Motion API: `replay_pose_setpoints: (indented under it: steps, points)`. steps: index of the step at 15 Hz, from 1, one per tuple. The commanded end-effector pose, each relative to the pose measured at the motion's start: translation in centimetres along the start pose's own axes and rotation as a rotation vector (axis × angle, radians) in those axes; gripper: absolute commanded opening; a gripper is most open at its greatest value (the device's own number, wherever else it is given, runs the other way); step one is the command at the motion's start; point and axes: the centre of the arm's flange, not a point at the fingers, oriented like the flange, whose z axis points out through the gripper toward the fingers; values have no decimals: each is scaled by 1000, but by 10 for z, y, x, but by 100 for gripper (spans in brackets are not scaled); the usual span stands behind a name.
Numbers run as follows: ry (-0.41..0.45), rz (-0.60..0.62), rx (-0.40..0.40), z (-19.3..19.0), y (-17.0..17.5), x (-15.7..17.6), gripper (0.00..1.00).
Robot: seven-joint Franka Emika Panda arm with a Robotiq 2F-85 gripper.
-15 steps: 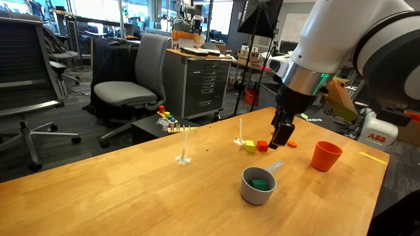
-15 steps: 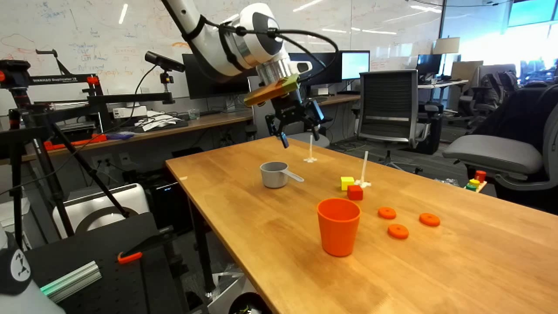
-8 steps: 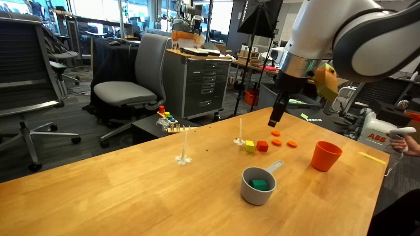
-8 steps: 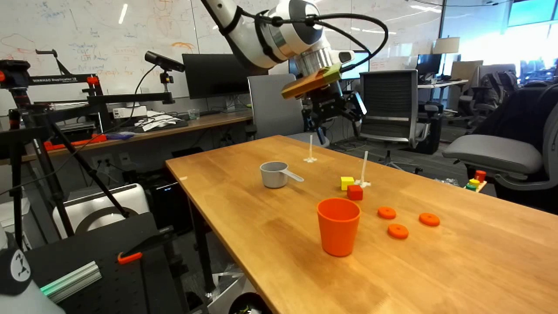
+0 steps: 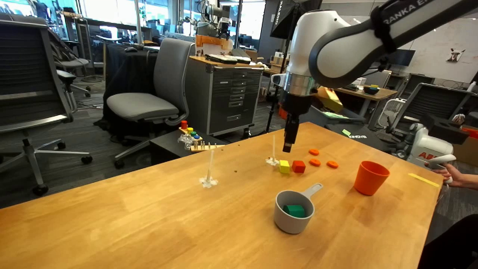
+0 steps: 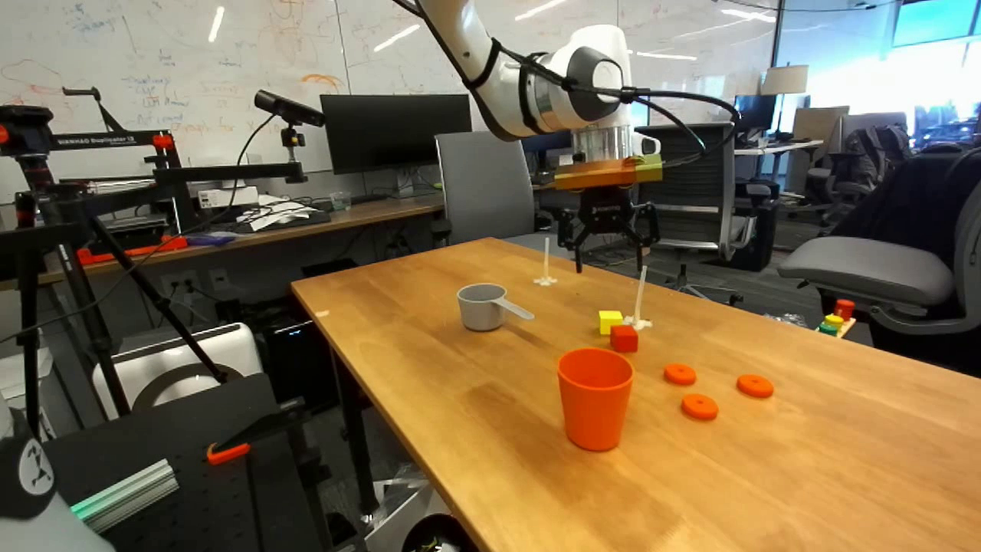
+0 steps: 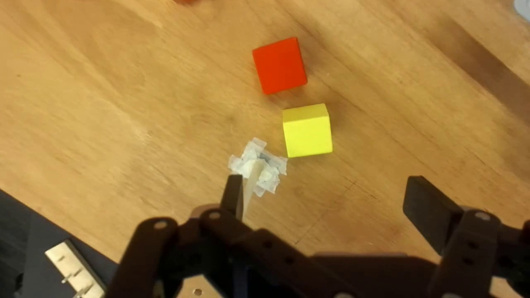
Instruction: Place the green, yellow and orange blocks inside the grey measuring cup
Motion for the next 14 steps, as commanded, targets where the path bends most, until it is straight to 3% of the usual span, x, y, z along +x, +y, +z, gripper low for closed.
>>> replay_pose_setpoints:
  steps: [1, 8, 14]
  points:
    - [-47, -65, 68, 14, 31, 45, 100]
    - [-72, -91, 173, 50, 25, 44, 100]
    - [-74, -52, 219, 62, 15, 34, 100]
